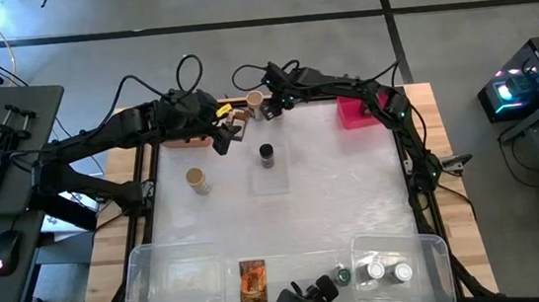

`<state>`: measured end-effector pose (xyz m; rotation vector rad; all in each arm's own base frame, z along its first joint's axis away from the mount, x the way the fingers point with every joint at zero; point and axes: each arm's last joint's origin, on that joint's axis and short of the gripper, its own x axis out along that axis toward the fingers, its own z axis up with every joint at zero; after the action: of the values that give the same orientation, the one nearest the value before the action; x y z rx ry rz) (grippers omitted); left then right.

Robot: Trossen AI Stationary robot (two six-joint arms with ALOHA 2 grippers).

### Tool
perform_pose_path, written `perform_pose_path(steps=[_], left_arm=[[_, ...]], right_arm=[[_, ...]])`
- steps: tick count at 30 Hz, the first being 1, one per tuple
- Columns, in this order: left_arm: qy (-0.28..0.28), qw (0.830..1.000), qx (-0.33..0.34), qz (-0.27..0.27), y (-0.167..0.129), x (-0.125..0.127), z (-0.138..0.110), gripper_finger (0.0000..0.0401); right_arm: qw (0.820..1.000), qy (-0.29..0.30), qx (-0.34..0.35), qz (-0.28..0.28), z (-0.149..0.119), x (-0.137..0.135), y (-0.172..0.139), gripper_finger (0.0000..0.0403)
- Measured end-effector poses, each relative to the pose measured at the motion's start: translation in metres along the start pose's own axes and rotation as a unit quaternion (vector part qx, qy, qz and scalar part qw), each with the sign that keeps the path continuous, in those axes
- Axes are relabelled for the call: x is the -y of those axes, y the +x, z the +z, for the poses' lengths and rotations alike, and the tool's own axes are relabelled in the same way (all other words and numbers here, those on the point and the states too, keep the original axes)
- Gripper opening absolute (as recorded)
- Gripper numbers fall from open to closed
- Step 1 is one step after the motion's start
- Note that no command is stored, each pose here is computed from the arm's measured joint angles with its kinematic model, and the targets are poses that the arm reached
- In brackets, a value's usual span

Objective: Sort spices by type
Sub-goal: Put the black seasoning bottle into the white bin

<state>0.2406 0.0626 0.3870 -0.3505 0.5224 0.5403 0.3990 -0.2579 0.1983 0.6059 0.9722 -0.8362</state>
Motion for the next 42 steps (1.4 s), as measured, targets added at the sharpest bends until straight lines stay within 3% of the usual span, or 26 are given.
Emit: perform_pose_path(steps=[7,19,31,38,42], left_arm=[[0.0,1.0,-0.007,-0.016,0.0,0.001,0.0,0.0282],[0.004,1.0,-0.025,-0.017,0.0,0.0,-0.004,0.0282],[0.003,1.0,-0.026,-0.017,0.0,0.0,-0.004,0.0282],[0.004,0.999,-0.027,-0.017,0.0,0.0,-0.004,0.0282],[0.004,0.999,-0.027,-0.017,0.0,0.0,-0.004,0.0282]], right_arm=[[0.998,-0.014,-0.028,0.047,-0.002,-0.002,-0.002,0.0214],[0.995,-0.04,-0.08,0.033,-0.012,0.002,-0.002,0.0213],[0.993,-0.058,-0.089,0.048,-0.014,-0.001,-0.005,0.0213],[0.992,-0.081,-0.063,0.072,-0.008,0.002,-0.057,0.0213],[0.994,-0.063,-0.034,0.082,-0.004,0.004,-0.084,0.0213]])
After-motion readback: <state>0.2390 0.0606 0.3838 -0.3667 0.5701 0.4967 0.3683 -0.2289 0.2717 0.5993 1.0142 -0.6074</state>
